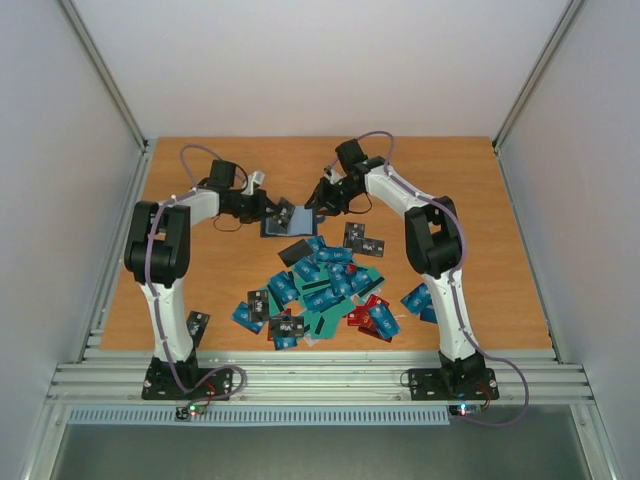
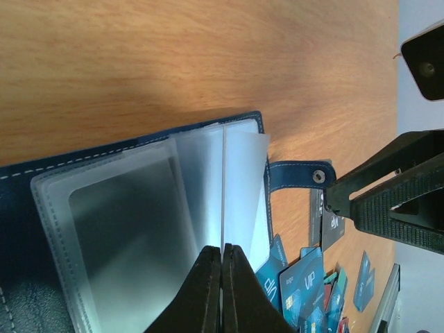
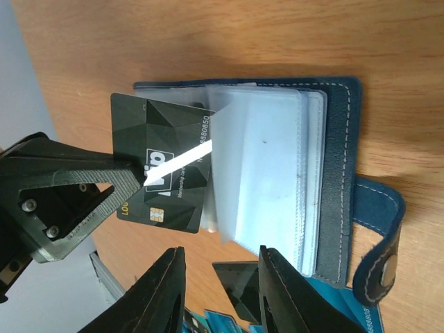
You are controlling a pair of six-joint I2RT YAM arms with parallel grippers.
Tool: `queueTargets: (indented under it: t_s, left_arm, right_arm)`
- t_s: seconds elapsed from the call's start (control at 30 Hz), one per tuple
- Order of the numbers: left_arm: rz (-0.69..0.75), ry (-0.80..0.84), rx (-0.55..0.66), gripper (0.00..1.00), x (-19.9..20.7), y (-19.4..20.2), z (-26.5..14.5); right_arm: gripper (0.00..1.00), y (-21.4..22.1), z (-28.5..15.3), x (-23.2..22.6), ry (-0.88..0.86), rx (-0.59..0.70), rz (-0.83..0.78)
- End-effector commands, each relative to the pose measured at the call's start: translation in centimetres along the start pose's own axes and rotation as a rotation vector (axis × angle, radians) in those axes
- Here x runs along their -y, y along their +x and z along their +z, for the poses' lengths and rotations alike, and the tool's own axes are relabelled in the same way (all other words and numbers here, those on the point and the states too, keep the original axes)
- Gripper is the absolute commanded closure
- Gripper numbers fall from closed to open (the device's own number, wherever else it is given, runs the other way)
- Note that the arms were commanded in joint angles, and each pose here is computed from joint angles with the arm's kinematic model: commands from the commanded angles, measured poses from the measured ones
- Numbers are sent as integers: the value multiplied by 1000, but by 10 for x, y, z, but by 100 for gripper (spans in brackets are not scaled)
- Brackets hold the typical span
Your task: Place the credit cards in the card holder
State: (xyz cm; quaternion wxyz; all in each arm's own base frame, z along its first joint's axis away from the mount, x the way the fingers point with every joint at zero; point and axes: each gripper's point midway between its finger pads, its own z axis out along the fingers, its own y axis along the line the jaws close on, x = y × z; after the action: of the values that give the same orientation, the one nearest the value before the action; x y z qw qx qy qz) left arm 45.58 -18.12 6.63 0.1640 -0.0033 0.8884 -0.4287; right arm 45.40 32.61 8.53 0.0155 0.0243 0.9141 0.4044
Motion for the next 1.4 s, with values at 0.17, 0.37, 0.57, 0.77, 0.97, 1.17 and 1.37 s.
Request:
queueTargets:
  t_s: [0.17,0.37,0.57,0.77,0.97,1.17,1.37]
  left_arm:
    - [6,38,-45,100,-5,6,12]
    - [8,45,-60,100,-6,9,19]
    - [-11,51,-43,100,-6,5,24]
    - [-36,73,-35,100,-4,3,30]
    - [-58,83,-41,100,-4,5,36]
    - [-71,95,-33,100,-3,6,39]
    - [-127,80,-16,100,-6,12,46]
  right_arm:
    - [70,7,19,13,49,-67,33]
    - [72,10,28,34,113,-91,52]
    - [73,16,35,48,147,-120,71]
    - [76,20,40,56,155,-143,87]
    - [77,21,41,57,153,-148,88]
    - [77,22,44,59,150,-157,101]
    - [78,22,44,58,142,-157,121]
